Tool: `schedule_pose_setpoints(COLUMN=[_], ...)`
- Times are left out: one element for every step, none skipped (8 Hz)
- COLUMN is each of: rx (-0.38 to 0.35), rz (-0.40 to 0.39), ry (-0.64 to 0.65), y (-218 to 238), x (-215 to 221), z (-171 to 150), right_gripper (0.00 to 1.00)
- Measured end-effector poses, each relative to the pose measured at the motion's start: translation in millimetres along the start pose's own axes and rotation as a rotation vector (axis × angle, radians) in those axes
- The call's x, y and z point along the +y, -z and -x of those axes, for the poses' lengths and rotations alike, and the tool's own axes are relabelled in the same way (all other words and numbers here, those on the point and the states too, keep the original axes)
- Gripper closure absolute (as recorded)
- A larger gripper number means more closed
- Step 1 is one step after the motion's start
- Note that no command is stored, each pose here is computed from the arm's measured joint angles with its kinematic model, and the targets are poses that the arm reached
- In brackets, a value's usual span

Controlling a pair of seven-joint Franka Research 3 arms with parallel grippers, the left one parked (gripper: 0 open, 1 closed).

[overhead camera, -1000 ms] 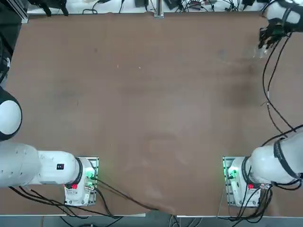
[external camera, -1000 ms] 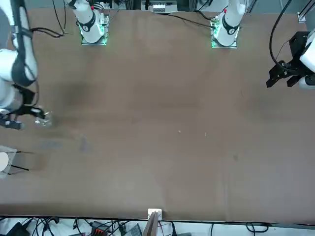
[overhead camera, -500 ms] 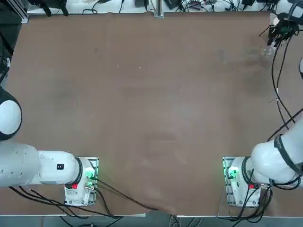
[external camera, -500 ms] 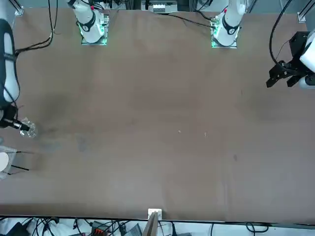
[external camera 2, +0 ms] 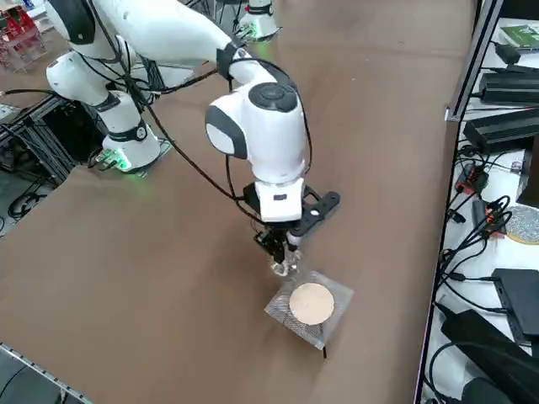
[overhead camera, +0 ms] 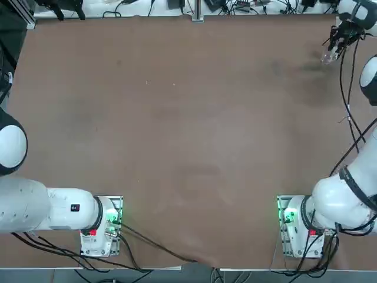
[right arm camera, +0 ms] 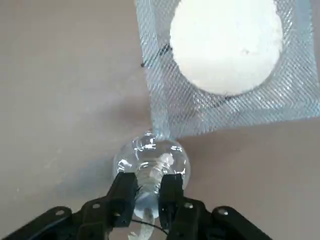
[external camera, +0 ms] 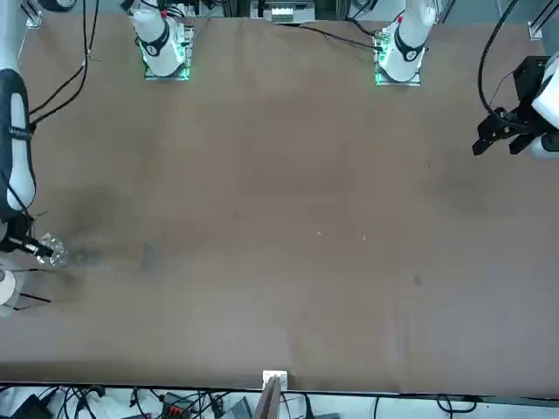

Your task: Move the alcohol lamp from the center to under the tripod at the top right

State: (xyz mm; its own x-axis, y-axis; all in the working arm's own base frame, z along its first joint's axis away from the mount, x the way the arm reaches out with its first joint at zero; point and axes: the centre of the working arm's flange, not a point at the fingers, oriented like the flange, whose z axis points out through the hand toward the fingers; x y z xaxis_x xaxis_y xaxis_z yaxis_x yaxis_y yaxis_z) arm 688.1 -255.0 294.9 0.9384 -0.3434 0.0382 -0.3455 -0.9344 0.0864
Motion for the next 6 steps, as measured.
schedule_pose_setpoints(rx=[-0.007, -0.015, -0.024, -0.032, -0.029, -0.03], rz=[0.0, 0.001, 0.001, 0.002, 0.002, 0.0], ry=[-0.007, -0.01, -0.01, -0.01, -0.011, -0.015], y=[-9, -17, -23, -28, -29, -29], x=[4, 6, 6, 6, 7, 8], z=[-2, -3, -2, -2, -3, -3], right_gripper=[0.72, 0.72, 0.72, 0.72, 0.72, 0.72])
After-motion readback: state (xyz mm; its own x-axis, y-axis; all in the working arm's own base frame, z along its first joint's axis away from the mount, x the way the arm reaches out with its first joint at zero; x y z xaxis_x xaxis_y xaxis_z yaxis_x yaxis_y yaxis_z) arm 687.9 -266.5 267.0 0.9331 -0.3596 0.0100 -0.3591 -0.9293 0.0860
